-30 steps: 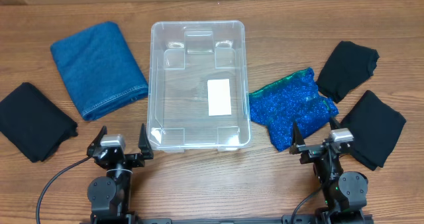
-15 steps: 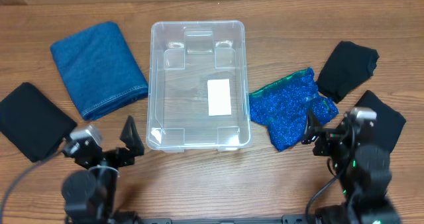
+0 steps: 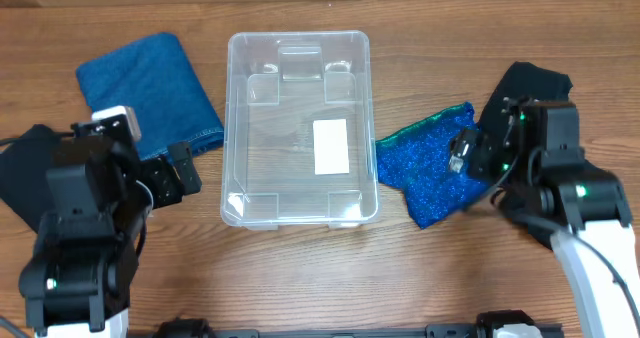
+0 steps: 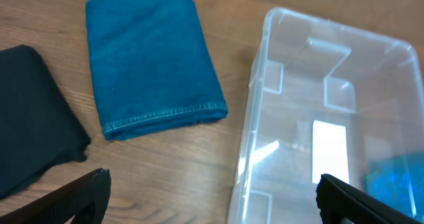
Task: Pack container
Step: 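Reach the right gripper to the blue sequined cloth and grasp it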
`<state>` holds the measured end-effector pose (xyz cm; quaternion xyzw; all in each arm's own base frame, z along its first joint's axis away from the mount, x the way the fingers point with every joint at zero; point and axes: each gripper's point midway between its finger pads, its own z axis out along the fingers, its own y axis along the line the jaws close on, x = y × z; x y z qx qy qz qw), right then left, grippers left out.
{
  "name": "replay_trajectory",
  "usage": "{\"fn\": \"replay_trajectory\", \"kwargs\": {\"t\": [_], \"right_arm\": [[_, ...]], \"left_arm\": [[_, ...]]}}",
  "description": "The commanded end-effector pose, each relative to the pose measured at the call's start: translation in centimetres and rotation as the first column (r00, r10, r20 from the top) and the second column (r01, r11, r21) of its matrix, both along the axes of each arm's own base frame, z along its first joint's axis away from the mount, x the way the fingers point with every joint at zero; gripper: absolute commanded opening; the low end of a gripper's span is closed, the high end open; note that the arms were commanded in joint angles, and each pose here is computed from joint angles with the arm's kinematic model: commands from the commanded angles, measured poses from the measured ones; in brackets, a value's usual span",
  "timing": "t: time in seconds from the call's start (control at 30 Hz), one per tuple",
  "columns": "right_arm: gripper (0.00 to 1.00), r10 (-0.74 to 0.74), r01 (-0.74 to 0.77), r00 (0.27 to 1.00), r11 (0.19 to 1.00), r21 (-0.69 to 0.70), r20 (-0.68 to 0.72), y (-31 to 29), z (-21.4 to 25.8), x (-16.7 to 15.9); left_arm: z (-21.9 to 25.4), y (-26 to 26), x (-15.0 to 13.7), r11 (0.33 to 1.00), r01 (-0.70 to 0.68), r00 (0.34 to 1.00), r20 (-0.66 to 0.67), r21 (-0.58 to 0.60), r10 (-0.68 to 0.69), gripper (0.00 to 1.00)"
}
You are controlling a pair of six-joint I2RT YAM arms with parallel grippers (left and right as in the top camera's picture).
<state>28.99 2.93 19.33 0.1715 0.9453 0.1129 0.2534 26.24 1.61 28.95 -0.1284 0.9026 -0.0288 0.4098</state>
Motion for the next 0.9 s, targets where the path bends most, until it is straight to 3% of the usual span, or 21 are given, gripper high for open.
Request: {"fn": "replay_trajectory", "kwargs": {"t": [0.0, 0.2, 0.47, 0.77, 0.8, 0.87], "right_arm": [[1.00, -0.145, 0.192, 0.965, 0.959, 0.207, -0.220, 0.4, -5.0, -1.1], [1.00, -0.218, 0.329, 0.914, 0.892, 0.309, -0.343, -0.1, -11.4, -3.1], [1.00, -0.223, 0.305, 0.941, 0.885, 0.353, -0.253, -0.3, -15.7, -2.1], [1.00, -0.240, 0.339, 0.918, 0.888, 0.311, -0.316, -1.0, -20.1, -1.2], [0.98, -0.234, 0.334, 0.920, 0.887, 0.318, -0.314, -1.0, -20.3, -1.1], [0.77, -0.196, 0.290, 0.939, 0.894, 0.342, -0.283, -0.6, -20.1, -0.5]], "left_arm": [[0.5, -0.4, 0.3, 0.997, 0.062, 0.998, -0.003, 0.042, -0.062, 1.00], [0.3, -0.3, 0.5, 0.997, 0.060, 0.998, -0.011, 0.043, -0.059, 1.00], [0.3, -0.3, 0.6, 0.997, 0.062, 0.998, -0.010, 0.045, -0.061, 1.00], [0.3, -0.3, 0.6, 0.997, 0.062, 0.998, -0.010, 0.045, -0.061, 1.00], [0.3, -0.3, 0.6, 0.997, 0.062, 0.998, -0.010, 0.045, -0.062, 1.00], [0.3, -0.3, 0.6, 0.997, 0.062, 0.998, -0.010, 0.045, -0.062, 1.00]]}}
